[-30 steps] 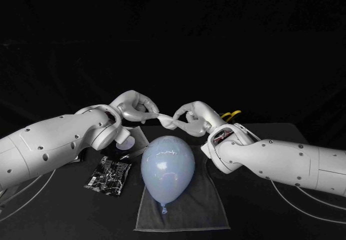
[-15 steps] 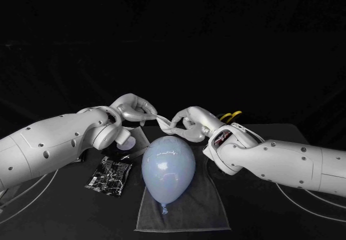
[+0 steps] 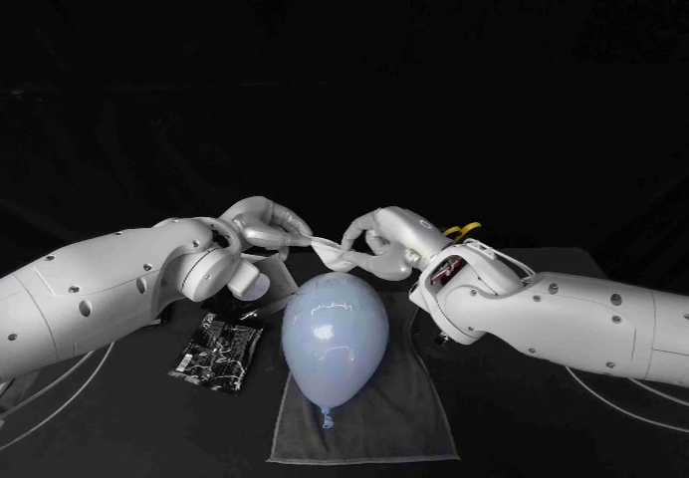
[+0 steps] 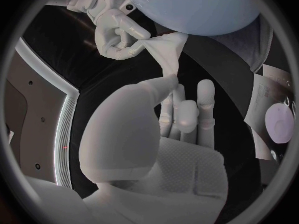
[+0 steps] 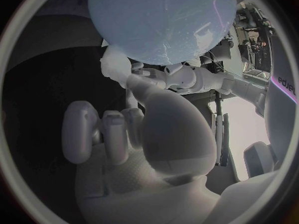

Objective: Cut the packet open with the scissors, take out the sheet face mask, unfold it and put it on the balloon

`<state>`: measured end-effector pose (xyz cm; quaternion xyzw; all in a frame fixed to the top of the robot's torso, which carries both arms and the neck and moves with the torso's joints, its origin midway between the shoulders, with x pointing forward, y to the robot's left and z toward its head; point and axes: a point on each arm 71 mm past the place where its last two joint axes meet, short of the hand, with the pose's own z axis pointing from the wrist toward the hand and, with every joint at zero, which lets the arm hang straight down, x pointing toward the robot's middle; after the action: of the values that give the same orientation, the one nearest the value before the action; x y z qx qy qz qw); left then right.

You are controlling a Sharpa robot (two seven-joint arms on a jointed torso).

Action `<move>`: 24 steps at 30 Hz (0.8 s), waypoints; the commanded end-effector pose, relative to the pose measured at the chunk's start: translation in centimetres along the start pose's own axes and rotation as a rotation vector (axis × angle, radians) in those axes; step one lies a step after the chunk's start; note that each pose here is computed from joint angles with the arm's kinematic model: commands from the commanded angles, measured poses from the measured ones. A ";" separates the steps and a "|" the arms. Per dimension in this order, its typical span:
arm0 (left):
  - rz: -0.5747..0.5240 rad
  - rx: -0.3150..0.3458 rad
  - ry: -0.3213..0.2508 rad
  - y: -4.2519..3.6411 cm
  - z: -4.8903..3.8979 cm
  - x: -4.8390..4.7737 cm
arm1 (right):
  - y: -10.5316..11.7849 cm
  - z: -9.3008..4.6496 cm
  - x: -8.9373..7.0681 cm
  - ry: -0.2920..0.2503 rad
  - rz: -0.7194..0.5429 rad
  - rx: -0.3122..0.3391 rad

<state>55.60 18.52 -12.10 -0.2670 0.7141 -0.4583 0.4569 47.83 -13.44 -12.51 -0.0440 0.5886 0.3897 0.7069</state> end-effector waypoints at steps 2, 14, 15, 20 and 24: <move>-0.033 -0.058 0.021 0.36 -0.10 0.04 | 0.5 0.2 -1.1 -0.052 -0.035 -0.037; -0.027 -0.068 0.016 0.64 -0.32 -0.29 | 1.0 2.1 -4.2 -0.111 -0.062 -0.067; -0.025 -0.066 0.016 0.66 -0.34 -0.34 | 1.0 2.3 -4.5 -0.115 -0.065 -0.069; 0.002 -0.026 0.019 0.62 -0.45 -0.72 | 1.1 2.9 -5.6 -0.122 -0.072 -0.077; 0.024 0.065 0.029 0.24 -0.70 -1.07 | 1.3 3.2 -6.0 -0.107 -0.074 -0.085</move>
<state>55.60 20.18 -12.45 -0.2809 0.7223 -0.4437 0.4500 49.55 -14.05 -5.94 -0.0664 0.5270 0.3837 0.7554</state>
